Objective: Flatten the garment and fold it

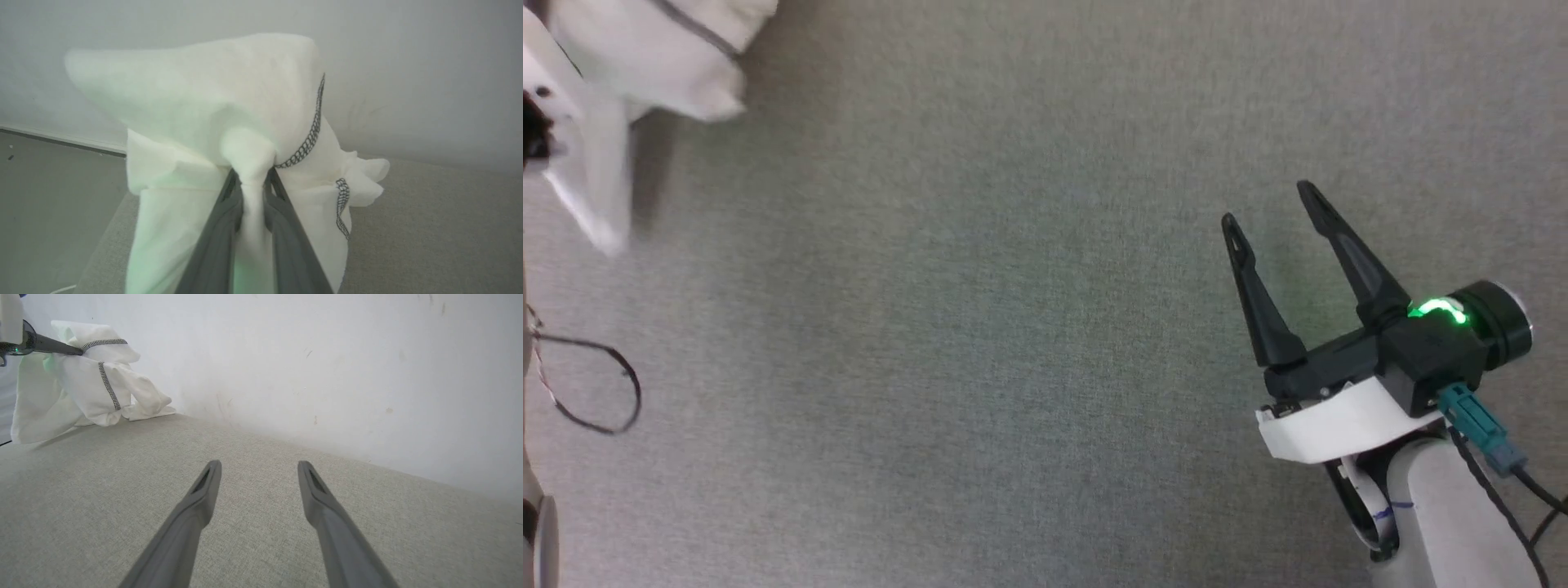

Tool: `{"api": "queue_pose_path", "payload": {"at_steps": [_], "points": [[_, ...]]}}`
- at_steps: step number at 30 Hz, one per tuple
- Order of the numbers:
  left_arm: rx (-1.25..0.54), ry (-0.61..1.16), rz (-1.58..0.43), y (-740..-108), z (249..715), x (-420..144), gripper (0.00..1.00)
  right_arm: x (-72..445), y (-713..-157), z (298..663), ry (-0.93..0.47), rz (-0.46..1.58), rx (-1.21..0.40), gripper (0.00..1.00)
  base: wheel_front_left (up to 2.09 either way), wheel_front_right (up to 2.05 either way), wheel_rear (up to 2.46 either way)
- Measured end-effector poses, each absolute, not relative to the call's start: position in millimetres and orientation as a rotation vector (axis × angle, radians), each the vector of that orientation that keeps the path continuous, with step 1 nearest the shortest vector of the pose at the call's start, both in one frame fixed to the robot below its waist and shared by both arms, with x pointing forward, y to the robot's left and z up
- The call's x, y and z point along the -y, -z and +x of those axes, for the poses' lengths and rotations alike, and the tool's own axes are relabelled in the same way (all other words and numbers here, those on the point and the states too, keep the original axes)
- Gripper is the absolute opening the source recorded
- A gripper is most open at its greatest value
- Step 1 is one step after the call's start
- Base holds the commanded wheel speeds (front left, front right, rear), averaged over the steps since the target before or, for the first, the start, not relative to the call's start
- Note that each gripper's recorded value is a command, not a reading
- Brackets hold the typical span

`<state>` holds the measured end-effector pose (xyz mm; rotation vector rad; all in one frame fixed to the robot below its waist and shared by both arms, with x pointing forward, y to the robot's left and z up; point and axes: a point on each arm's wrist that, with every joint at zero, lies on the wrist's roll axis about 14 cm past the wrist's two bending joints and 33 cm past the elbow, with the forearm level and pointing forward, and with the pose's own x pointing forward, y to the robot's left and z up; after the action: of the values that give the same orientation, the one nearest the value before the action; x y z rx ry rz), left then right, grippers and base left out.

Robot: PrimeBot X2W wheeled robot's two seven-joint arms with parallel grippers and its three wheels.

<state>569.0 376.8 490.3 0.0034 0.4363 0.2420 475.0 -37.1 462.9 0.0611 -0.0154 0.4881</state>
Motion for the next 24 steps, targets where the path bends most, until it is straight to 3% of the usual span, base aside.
{"api": "queue_pose_path", "payload": {"at_steps": [6,12,18,24], "points": [[-0.029,-0.211,0.117,-599.9,568.7,-369.7,0.00,44.2,-490.9,461.6,-0.458,0.073,0.068,1.00,0.00,0.00,0.00],[0.264,-0.140,0.172,-691.8,547.8,-340.5,0.00,61.4,-518.4,443.4,-0.408,0.066,0.117,1.00,0.00,0.00,0.00],[0.459,0.004,0.144,-758.2,523.4,-275.0,0.00,84.7,-546.7,422.6,-0.345,0.072,0.175,1.00,0.00,0.00,0.00],[0.510,0.206,0.079,-772.5,501.3,-190.0,0.00,113.2,-567.2,400.9,-0.269,0.057,0.216,1.00,0.00,0.00,0.00]]}}
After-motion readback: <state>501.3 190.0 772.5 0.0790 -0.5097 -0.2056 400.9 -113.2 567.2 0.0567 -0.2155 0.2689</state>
